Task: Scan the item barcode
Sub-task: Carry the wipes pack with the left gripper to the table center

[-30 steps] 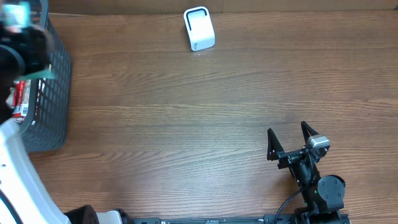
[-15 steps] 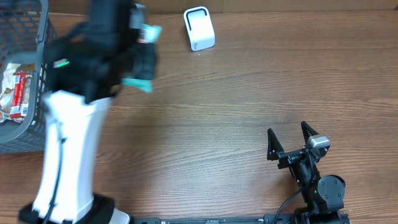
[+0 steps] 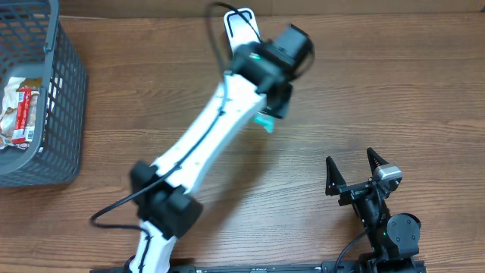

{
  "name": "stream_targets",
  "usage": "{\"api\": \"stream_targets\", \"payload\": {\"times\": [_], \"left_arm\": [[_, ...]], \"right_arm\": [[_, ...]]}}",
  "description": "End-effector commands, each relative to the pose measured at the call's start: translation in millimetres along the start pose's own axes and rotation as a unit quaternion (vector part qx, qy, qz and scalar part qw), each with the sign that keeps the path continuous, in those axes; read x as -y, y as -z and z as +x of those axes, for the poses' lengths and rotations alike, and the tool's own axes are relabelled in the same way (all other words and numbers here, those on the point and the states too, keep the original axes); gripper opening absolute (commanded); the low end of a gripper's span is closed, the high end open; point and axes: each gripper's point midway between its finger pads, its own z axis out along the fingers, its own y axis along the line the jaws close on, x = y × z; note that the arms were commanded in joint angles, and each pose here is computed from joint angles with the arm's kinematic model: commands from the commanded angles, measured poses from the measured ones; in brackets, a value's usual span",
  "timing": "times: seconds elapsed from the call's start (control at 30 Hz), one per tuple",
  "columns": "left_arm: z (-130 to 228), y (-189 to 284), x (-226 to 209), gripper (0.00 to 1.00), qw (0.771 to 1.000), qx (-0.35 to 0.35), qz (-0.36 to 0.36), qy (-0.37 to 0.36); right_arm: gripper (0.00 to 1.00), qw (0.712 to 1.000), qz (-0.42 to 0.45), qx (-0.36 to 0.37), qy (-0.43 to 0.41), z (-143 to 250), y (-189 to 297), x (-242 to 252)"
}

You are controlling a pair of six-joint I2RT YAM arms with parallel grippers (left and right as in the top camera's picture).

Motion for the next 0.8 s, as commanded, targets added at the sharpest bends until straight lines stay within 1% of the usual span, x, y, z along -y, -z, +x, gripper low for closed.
{"api": "stream_targets", "payload": {"times": [0.0, 0.13, 0.33, 0.77], "left_arm": [[4.2, -18.0, 32.4, 0.46, 0.999, -0.008, 0.012, 0.031], [13.9, -40.8, 65.6, 0.46, 0.999, -0.022, 0.024, 0.011], [19.4, -56.7, 93.0, 0.45, 0.999, -0.016, 0.025, 0.026], [31.9, -90.5, 100.1, 0.44, 0.997, -0.043, 0.012, 0.063]], "right_arm": [[1.00, 1.000, 0.006, 0.001, -0.002, 2.5, -0.2, 2.7], [1.00, 1.000, 0.006, 0.001, -0.002, 2.5, -0.2, 2.7], [1.00, 1.000, 0.006, 0.001, -0.002, 2.5, -0.2, 2.7], [1.00, 1.000, 0.006, 0.001, -0.002, 2.5, -0.2, 2.7]]}}
